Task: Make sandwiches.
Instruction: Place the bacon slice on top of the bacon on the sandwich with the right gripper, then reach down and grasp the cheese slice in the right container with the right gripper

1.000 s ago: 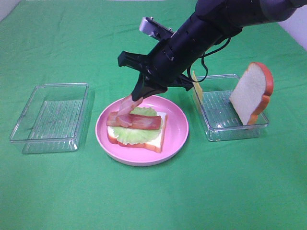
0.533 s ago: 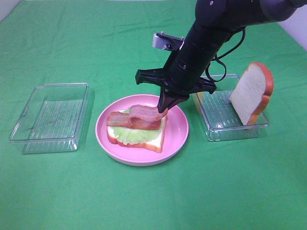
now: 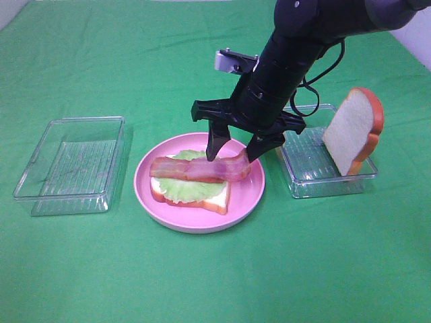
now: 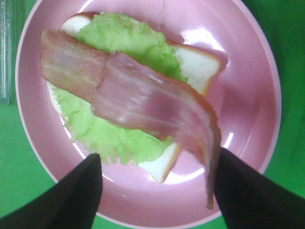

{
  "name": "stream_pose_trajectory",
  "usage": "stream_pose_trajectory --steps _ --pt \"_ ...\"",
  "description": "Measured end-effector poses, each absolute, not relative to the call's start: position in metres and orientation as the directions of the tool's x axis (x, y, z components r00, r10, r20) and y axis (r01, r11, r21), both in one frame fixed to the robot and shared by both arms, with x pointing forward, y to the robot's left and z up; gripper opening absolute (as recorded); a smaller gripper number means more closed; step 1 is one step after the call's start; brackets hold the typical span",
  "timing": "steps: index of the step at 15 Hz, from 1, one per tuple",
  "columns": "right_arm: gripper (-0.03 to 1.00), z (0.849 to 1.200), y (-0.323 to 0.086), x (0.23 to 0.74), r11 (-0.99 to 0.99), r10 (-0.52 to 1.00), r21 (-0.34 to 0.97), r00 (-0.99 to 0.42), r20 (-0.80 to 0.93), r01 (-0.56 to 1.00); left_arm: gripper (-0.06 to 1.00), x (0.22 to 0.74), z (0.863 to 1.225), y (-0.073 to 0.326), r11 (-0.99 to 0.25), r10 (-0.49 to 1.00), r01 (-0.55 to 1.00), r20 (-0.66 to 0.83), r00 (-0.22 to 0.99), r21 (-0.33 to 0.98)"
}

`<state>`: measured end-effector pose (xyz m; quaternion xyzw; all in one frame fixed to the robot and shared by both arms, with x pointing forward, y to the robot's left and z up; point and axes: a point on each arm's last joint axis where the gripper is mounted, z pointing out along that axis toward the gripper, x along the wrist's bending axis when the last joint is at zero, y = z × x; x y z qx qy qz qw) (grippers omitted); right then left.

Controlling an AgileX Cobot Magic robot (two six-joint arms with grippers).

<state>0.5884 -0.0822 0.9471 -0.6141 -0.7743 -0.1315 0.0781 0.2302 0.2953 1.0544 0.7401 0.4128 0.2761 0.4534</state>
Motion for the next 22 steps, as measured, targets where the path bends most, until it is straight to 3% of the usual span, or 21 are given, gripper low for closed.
stream_pose_trajectory --steps 6,8,11,13,19,22 --pt "0.67 0.960 -0.086 0.585 0.235 0.930 0.122 -0.260 0.259 0.964 0.88 0.230 1.054 0.295 -0.248 0.861 0.361 0.034 0.507 0.899" --pt "0.74 0.982 -0.091 0.583 0.254 0.927 0.187 -0.294 0.233 0.949 0.88 0.230 1.054 0.295 -0.248 0.861 0.361 0.034 0.507 0.899" --pt "0.76 0.993 -0.092 0.581 0.254 0.925 0.213 -0.301 0.233 0.944 0.88 0.230 1.054 0.295 -0.248 0.861 0.361 0.034 0.507 0.899" --pt "0.76 1.018 -0.098 0.576 0.261 0.923 0.269 -0.322 0.213 0.927 0.88 0.230 1.054 0.295 -0.248 0.861 0.361 0.034 0.507 0.899" --pt "0.68 1.064 -0.117 0.594 0.272 0.948 0.316 -0.310 0.076 0.909 0.88 0.230 1.054 0.295 -0.248 0.861 0.361 0.034 0.507 0.899" --pt "0.63 1.044 -0.136 0.618 0.205 0.964 0.269 -0.241 0.108 0.941 0.88 0.230 1.054 0.295 -0.248 0.861 0.361 0.034 0.507 0.899"
